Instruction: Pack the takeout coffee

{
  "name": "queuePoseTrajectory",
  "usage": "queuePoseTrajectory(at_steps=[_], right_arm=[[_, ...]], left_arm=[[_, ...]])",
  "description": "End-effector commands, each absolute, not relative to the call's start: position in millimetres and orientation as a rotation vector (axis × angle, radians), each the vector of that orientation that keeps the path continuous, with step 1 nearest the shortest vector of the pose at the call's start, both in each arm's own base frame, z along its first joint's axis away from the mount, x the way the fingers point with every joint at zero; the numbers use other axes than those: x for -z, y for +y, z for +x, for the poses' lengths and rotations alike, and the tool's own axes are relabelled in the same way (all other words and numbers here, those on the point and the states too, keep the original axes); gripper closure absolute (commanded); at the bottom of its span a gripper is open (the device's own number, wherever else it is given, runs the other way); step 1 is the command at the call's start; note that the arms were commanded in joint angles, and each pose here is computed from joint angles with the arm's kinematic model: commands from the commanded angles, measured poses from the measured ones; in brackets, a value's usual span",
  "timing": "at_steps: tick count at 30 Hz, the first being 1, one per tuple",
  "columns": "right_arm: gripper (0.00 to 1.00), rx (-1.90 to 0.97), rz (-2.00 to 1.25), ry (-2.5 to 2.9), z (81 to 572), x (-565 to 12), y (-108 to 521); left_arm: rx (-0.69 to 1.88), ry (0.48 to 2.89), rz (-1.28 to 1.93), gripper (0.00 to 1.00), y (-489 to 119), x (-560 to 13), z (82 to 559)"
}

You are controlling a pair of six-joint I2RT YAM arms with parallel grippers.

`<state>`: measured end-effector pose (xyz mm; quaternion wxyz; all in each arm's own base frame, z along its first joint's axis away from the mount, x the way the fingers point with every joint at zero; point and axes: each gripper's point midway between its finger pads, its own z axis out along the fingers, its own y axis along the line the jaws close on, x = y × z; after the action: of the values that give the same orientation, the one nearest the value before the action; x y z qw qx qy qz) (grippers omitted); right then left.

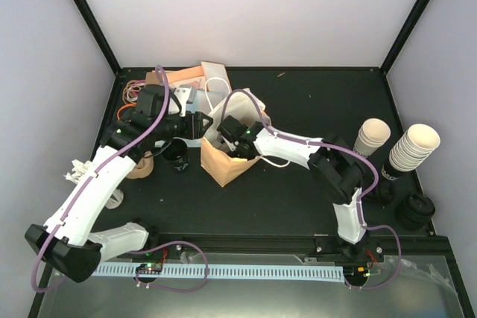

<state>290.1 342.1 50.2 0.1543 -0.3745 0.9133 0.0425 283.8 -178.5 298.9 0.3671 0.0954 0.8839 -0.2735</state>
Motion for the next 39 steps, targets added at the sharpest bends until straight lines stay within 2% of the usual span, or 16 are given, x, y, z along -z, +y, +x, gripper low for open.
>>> queuePoseTrajectory(at_steps=[1,13,22,32,34,39], right_arm=[[0.6,-0.103,-1.124,2.682,279,-19,335],[0.6,-0.031,-1.167,2.705,276,16,326],[0.59,0.079,-1.137,2.662,287,24,315],[0.58,0.058,-1.121,2.659,287,25,317],[0.56,0.058,-1.115,2.652,286,19,315],[0.41,0.05,-1.1,2.629,287,-3,314]], left_arm=[[0.75,2.223,0.265,0.45,-182,-314,288],[0.75,2.222,0.256,0.45,-175,-315,294],[0.758,2.215,0.26,0.45,-174,-317,297],[0.769,2.21,0.264,0.44,-174,-319,296],[0.768,2.21,0.265,0.44,-173,-319,296],[0.774,2.202,0.267,0.44,-174,-321,297]])
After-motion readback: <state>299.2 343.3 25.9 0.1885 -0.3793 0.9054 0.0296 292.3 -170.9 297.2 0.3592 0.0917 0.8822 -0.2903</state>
